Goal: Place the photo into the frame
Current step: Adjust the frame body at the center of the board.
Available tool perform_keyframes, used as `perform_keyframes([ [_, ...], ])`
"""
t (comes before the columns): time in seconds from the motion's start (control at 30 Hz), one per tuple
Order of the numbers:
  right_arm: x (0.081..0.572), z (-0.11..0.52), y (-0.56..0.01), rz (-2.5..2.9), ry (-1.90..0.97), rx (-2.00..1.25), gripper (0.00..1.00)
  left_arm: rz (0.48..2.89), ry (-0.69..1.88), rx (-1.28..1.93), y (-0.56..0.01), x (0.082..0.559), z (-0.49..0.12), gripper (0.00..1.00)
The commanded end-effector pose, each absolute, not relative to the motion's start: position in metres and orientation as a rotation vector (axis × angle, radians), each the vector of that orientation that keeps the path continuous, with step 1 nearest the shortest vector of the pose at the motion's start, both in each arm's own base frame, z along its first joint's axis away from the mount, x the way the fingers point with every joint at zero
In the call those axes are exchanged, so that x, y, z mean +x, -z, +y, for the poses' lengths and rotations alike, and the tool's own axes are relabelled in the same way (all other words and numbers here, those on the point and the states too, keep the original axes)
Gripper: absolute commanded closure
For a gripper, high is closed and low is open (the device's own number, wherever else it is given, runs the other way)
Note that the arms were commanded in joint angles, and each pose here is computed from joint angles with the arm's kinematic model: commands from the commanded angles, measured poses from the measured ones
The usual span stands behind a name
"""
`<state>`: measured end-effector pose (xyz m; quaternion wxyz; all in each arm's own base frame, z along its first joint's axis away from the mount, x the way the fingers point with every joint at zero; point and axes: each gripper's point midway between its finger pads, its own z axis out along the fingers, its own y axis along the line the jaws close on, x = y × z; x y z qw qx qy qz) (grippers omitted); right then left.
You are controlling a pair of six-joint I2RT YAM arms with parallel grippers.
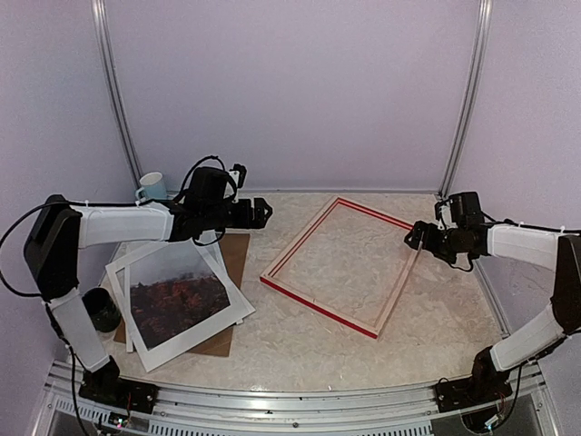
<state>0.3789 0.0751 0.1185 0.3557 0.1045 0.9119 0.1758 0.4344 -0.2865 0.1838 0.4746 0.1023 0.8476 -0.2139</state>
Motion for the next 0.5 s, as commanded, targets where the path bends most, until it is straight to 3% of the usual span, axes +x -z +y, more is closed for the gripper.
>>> perform_keyframes([
  [0.0, 0.382, 0.084, -0.109, 2.367, -0.467, 0.263, 0.01, 2.117, 0.568, 0.335, -0.170, 0.428, -0.318, 0.01],
  [0.47, 0.380, 0.096, -0.083, 2.432, -0.510, 0.235, 0.01, 2.274, 0.734, 0.522, -0.110, 0.402, -0.361, 0.01],
])
